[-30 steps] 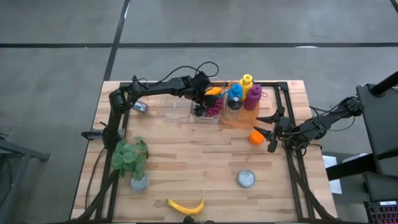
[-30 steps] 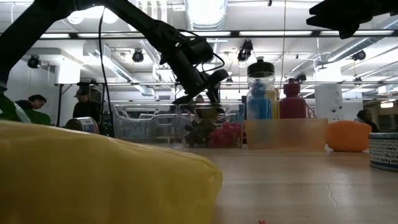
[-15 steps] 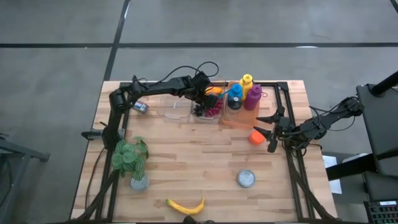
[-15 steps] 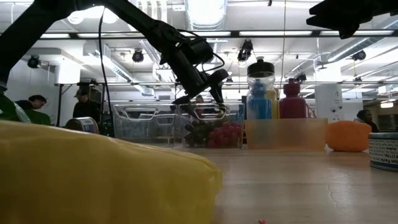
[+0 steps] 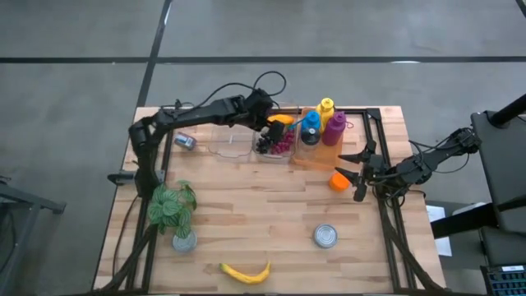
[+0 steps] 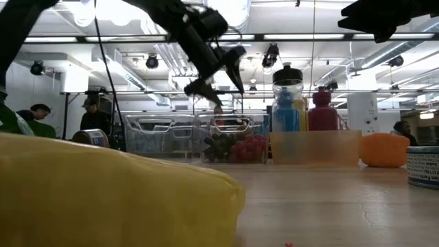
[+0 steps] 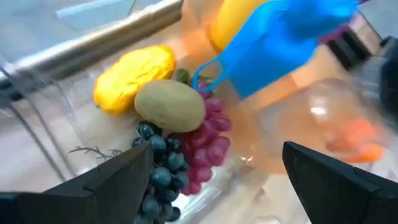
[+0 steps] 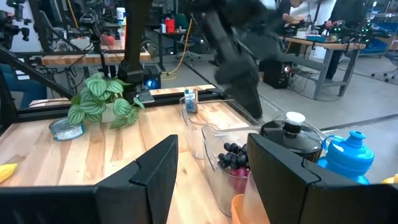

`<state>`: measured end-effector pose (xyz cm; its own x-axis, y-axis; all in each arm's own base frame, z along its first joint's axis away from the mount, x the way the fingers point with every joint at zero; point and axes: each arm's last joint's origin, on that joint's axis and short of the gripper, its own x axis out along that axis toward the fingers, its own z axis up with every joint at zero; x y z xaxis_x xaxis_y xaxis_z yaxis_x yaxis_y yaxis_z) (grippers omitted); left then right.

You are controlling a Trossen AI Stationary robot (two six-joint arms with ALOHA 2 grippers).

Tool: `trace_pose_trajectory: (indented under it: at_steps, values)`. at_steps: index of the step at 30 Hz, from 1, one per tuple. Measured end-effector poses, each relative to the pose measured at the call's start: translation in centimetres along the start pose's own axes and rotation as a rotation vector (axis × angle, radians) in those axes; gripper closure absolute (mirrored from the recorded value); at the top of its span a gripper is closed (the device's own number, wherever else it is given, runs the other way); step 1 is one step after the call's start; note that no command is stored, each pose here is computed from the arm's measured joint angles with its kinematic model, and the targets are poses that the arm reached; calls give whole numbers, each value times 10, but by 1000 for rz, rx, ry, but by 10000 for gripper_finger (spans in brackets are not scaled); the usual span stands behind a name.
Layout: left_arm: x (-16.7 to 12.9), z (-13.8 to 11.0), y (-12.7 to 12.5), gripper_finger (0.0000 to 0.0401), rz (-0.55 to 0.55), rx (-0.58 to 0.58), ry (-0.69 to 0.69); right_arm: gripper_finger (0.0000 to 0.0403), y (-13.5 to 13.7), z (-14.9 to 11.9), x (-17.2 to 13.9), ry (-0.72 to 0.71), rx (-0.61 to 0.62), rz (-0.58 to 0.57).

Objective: Pick & Place Food Item
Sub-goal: Put the yellow banana into the right transparent bin

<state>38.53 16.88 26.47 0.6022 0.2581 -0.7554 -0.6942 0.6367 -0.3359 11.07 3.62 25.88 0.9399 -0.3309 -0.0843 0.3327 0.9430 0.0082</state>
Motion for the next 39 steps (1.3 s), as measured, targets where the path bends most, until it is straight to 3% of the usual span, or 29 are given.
trace_pose_trajectory:
  at_steps: [10,24,32,39]
  values:
    - [-74,-34,-63,37,-8,151,-77,213,0,0,0,-1,1,0]
    - [-128,-147,-152,37,-102,466,-5,213,0,0,0,-1,1,0]
    - [-158,-209,-182,37,-170,619,-4,213,0,0,0,-1,2,0]
    - [-181,-256,-192,37,-193,719,-23,213,0,0,0,-1,1,0]
